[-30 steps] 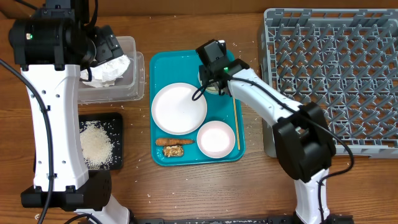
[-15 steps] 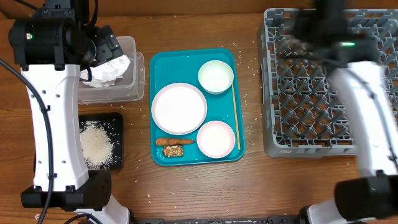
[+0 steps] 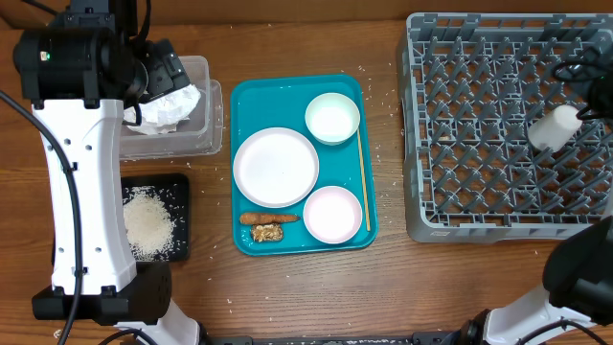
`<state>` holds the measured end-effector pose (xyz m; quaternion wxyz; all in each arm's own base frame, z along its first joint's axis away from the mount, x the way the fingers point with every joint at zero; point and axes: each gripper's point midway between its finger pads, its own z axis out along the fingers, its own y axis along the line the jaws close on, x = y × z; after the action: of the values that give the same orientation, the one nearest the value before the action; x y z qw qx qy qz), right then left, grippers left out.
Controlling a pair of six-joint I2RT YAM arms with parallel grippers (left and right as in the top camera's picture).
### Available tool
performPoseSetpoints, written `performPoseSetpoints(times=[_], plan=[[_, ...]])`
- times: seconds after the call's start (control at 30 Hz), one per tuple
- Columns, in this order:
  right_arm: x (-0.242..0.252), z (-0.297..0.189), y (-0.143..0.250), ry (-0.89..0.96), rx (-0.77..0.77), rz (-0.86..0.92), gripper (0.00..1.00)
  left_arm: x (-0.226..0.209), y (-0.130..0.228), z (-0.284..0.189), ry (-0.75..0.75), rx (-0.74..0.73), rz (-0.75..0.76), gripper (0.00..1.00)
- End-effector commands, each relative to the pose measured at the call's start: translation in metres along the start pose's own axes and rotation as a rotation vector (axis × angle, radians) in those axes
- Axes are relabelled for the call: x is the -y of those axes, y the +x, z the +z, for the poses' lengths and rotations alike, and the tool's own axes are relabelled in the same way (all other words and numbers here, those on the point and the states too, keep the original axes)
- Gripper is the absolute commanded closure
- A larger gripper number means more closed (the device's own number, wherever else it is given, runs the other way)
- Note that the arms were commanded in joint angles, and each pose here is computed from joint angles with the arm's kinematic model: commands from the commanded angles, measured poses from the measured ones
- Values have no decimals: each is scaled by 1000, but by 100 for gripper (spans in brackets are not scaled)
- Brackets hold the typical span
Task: Sort waste into correct bins and load items into the dishwasher
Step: 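Lift the white cup with the right gripper and carry it to the rack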
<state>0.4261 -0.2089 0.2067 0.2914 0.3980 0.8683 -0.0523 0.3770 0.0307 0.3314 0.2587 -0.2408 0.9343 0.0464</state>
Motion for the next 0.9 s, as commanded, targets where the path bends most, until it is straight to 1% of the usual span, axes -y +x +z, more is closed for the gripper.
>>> performPoseSetpoints(times=[0.0,0.17,0.23,0.37,0.4,0.47,0.53,0.6,0.7,0.87], plan=[[-5,1,4,-21,-15,-2,0,-1,0,4,-16,-4,4,0],[-21,-13,15,-118,-66,-7,0,-1,0,4,-16,-4,4,0],[-38,-28,24,-216,-109,-11,0,-1,0,4,-16,-4,4,0],[-89,-76,53,-495,-229,-16,0,-1,0,4,-16,-4,4,0],[-104,-91,63,-565,-270,-11,0,-1,0,4,-16,-4,4,0],[-129,-115,85,-645,-344,-3,0,-1,0,4,-16,-4,4,0],[-149,-130,106,-664,-401,9,0,-1,0,4,-16,-4,4,0],[-176,-145,135,-684,-471,-7,0,-1,0,4,-16,-4,4,0],[-220,-164,184,-741,-532,-117,0,-1,0,4,-17,-4,4,0],[-270,-176,254,-737,-498,-323,0,-1,0,4,-16,-4,4,0]])
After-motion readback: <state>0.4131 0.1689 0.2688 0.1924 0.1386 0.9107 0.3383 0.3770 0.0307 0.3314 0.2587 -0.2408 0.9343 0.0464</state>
